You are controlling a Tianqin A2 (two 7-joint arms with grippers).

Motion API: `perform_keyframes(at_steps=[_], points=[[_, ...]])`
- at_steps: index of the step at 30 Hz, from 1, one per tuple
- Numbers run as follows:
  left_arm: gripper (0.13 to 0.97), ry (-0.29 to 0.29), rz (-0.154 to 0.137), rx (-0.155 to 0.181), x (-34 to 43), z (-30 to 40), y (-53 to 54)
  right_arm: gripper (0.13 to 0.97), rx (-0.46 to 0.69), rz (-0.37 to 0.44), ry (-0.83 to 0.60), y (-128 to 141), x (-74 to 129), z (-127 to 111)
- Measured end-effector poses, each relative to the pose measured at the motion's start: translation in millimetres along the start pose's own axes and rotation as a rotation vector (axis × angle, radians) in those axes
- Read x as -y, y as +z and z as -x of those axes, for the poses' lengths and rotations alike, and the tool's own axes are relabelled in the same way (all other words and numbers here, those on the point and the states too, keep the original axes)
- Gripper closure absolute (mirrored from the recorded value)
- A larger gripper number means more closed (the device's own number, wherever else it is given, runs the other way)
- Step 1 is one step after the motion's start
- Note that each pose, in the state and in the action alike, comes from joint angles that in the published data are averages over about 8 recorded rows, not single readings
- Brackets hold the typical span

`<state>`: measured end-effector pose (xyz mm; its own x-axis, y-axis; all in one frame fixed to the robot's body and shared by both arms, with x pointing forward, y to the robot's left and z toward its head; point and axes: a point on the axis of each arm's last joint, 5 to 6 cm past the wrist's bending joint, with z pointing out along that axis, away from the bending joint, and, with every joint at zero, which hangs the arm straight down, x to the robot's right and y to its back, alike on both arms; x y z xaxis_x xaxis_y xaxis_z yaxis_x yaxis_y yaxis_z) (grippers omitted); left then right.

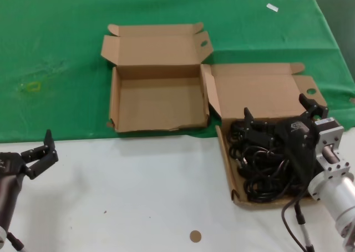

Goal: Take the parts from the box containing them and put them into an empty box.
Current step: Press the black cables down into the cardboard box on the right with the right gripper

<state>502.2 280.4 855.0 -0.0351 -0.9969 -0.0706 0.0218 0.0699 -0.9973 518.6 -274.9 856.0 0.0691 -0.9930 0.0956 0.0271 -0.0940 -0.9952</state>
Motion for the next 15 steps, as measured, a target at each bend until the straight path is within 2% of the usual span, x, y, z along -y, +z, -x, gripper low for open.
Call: perform_keyframes(at_steps=[15], points=[[0.132, 0.0, 0.0, 0.0, 0.0, 0.0, 0.0, 0.13, 0.0, 0.0, 0.0, 0.0, 0.0, 0.0]])
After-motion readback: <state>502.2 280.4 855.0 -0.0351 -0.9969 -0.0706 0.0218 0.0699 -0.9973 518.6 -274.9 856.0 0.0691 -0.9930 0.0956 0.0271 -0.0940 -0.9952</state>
